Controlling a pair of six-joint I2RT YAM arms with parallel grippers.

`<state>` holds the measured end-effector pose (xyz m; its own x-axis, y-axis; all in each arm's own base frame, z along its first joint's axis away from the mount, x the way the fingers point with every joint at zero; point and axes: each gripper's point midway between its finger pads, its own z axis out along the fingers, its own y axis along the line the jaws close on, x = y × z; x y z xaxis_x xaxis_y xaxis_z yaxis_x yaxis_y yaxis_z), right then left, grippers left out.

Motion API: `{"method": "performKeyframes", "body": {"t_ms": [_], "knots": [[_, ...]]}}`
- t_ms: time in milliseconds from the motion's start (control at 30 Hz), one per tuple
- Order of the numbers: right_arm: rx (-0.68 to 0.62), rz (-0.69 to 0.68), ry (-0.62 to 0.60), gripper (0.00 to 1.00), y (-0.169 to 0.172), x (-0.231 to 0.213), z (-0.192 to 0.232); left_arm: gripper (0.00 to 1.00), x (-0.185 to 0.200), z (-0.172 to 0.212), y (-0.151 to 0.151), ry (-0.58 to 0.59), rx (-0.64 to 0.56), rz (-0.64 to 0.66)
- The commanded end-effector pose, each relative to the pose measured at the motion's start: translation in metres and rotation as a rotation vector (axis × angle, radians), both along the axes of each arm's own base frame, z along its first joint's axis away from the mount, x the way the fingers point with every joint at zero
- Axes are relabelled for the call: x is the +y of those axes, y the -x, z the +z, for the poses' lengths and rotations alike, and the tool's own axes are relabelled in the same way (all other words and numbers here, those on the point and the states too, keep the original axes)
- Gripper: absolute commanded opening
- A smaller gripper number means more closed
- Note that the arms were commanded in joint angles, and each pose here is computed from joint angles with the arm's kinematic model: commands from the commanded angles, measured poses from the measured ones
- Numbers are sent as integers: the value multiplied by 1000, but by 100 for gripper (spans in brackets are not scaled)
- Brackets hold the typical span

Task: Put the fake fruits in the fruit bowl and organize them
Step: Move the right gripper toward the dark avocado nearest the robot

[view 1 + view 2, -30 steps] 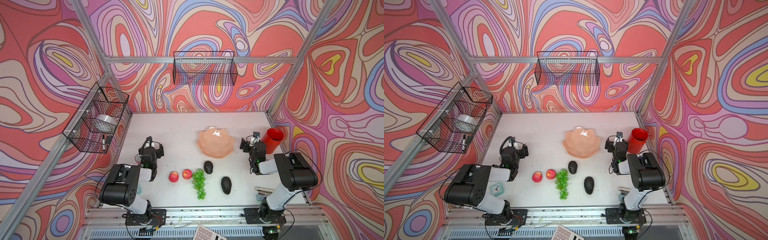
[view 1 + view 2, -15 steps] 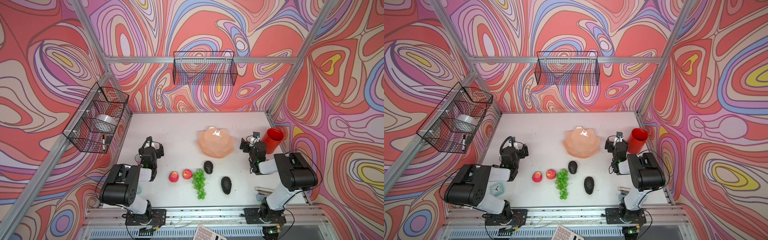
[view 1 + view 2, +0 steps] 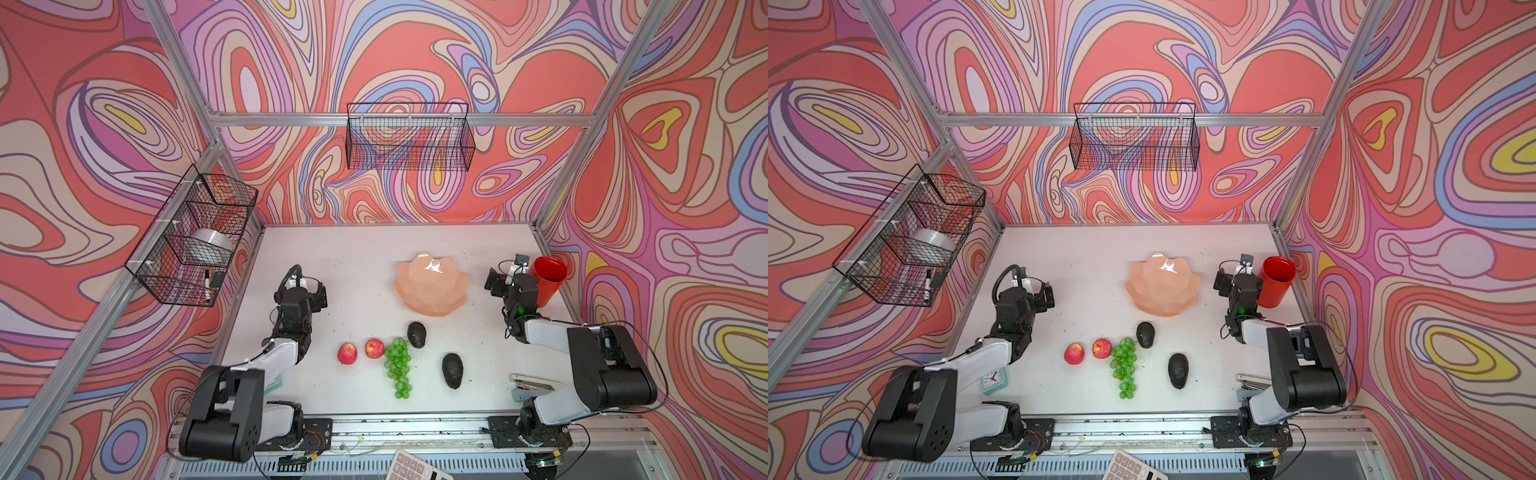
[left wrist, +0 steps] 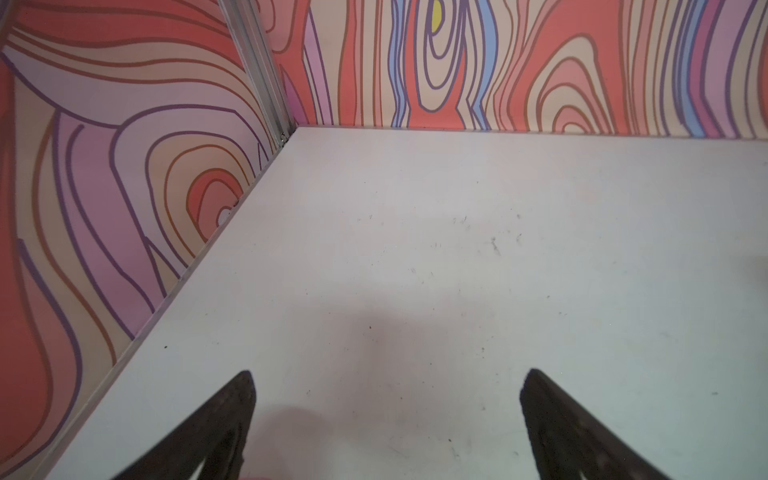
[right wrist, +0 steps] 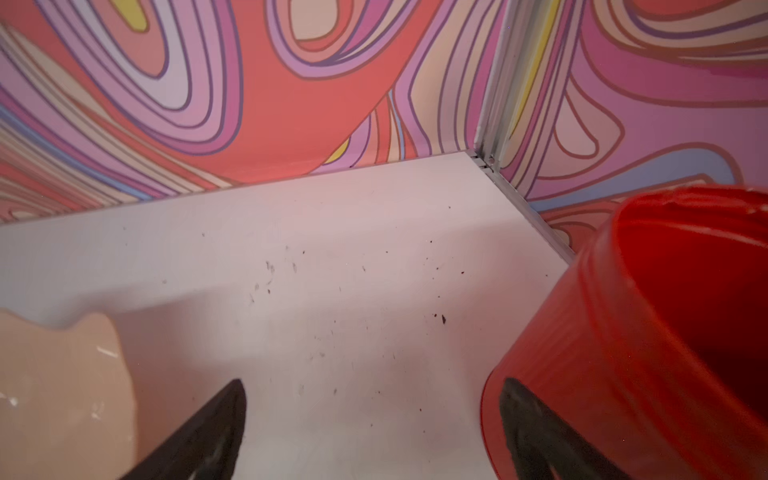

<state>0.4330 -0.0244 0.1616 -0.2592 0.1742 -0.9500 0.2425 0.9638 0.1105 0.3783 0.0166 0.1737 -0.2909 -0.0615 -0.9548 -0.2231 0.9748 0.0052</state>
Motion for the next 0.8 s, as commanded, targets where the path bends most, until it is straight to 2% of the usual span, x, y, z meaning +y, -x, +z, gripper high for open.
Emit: {"method": "performKeyframes", "body": {"t_ms": [0, 100, 200, 367, 533, 767], "knots": [[137, -65, -235, 98, 8, 4, 17, 100, 1, 43, 24, 137, 38, 46], [95, 131, -315, 98, 18, 38, 33, 100, -8, 78, 39, 142, -44, -31], [146, 147, -352, 98, 41, 44, 44, 99, -2, 101, 43, 134, -92, 0], [327, 172, -246, 96, 86, 70, 41, 100, 11, 120, 28, 100, -23, 74], [513, 249, -228, 94, 141, 119, 11, 98, 5, 120, 7, 102, 24, 51], [719, 261, -278, 90, 220, 156, -32, 98, -1, 101, 8, 144, 62, 29]]}}
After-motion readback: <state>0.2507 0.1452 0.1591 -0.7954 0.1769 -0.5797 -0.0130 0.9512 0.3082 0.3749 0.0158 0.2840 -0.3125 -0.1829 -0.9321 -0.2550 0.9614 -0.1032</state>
